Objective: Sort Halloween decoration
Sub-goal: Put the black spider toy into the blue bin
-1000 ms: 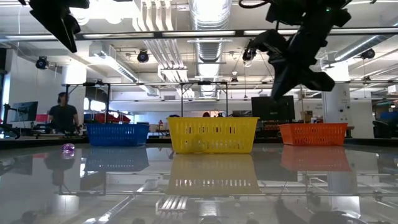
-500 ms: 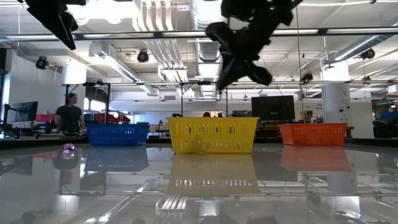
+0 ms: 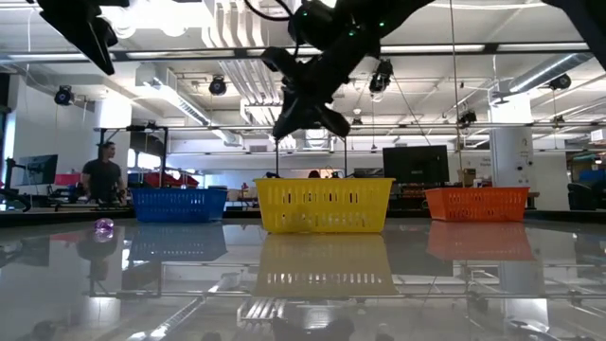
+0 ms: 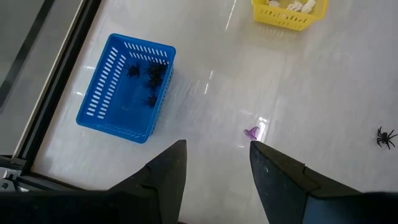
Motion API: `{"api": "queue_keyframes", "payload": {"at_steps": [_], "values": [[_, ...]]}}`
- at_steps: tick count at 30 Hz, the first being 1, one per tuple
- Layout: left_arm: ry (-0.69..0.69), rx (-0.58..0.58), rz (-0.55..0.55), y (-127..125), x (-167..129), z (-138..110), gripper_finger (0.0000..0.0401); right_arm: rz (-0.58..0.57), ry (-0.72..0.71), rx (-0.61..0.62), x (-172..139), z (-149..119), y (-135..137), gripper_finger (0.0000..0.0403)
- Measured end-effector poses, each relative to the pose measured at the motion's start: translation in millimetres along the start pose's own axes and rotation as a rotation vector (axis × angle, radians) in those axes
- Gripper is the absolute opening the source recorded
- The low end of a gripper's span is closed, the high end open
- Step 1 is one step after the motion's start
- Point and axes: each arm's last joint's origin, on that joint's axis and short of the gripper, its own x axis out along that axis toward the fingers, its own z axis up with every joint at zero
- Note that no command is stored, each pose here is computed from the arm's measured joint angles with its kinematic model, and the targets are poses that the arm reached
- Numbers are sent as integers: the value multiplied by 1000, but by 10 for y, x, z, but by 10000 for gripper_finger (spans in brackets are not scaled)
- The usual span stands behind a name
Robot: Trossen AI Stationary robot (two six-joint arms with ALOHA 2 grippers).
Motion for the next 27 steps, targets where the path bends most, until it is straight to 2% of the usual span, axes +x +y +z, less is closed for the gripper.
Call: {"api": "queue_keyframes", "payload": {"at_steps": [16, 27], "values": [[-44, -2, 4, 1, -44, -18, 160, 105, -74, -82, 542, 600, 141, 8], [-46, -2, 4, 1, -48, -20, 160, 152, -127, -84, 899, 856, 126, 8]]}}
